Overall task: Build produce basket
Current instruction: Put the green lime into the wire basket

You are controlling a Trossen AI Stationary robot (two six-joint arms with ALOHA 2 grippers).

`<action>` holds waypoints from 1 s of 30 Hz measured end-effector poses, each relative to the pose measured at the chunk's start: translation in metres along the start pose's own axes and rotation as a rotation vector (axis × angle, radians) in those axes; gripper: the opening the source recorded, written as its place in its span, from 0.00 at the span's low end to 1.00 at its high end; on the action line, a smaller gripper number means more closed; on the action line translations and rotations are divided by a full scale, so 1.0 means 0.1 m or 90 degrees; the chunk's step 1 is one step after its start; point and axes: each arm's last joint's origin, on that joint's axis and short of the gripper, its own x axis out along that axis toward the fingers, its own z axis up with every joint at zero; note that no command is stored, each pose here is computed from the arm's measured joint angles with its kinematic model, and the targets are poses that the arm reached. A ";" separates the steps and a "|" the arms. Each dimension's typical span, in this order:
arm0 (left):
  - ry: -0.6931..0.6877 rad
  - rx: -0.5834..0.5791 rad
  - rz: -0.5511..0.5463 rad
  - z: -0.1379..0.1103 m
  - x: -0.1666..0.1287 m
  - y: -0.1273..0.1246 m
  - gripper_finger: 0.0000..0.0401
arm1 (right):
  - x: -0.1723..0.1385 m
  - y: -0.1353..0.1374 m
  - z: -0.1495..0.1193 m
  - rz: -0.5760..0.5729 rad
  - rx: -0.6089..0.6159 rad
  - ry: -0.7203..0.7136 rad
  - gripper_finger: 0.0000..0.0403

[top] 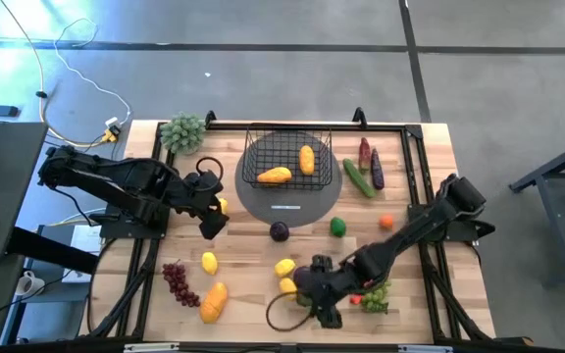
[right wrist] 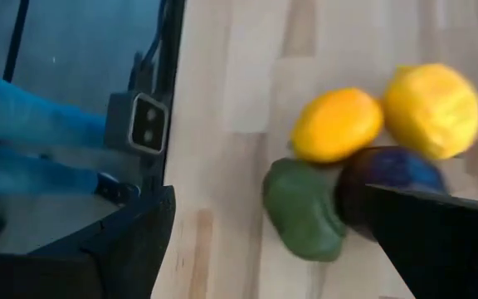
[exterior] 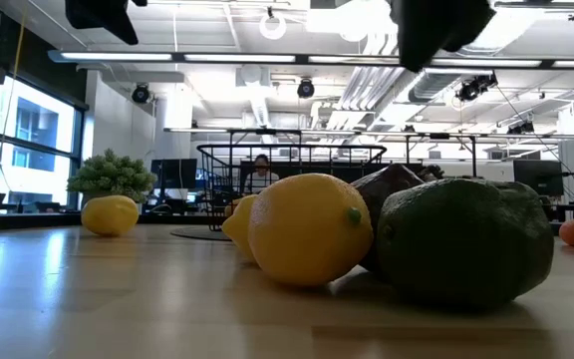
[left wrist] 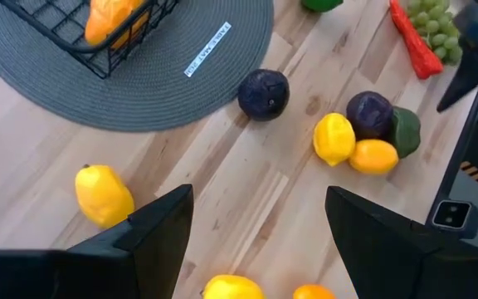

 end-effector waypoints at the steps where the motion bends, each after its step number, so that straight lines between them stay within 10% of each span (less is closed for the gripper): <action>1: -0.002 0.000 0.002 0.00 0.00 0.00 0.66 | 0.03 0.03 -0.03 -0.001 -0.010 0.004 0.91; 30: -0.026 -0.033 0.022 0.01 0.00 0.01 0.66 | 0.74 0.14 -0.38 -0.122 -0.072 0.031 0.91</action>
